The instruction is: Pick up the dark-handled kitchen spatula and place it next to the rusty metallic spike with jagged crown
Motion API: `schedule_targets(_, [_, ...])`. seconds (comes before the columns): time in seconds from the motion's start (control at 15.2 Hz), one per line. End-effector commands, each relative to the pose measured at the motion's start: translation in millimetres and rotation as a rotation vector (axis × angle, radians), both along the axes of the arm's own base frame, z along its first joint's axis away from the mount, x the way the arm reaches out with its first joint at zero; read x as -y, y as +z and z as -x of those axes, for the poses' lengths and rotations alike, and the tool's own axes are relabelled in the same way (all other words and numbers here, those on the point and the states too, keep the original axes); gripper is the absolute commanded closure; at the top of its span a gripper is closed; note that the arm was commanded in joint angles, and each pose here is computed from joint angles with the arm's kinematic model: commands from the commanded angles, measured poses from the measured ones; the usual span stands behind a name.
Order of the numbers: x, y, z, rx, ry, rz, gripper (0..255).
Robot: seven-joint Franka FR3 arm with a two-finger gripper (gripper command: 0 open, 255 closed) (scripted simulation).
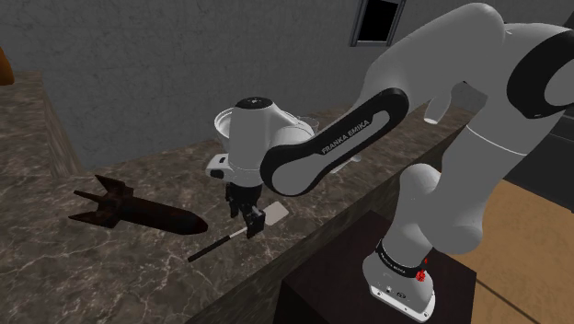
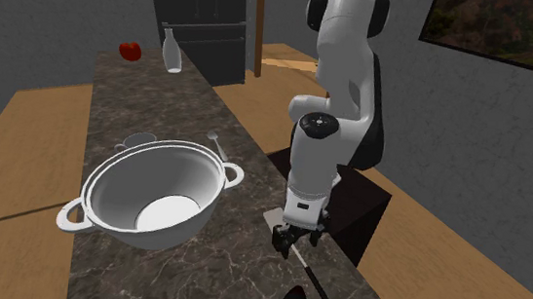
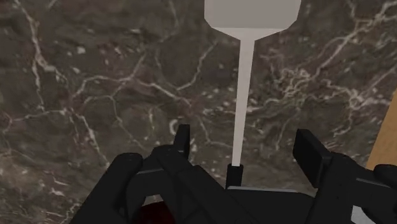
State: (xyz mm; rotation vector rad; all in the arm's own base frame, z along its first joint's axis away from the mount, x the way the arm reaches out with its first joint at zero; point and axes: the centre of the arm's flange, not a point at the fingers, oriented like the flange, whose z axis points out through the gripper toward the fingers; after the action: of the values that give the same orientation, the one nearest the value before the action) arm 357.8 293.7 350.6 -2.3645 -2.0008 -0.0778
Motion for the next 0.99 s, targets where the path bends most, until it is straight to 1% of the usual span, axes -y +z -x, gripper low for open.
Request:
schedule_targets(0.0, [0.0,0.0,0.0,0.000,0.000,0.000,0])
schedule_targets(0.13, [0.0,0.0,0.0,0.000,0.000,0.000,0])
schedule_targets(0.4, [3.3,49.8,0.5,0.000,0.000,0.000,0])
schedule_targets(0.92, [3.3,49.8,0.5,0.000,0.000,0.000,0])
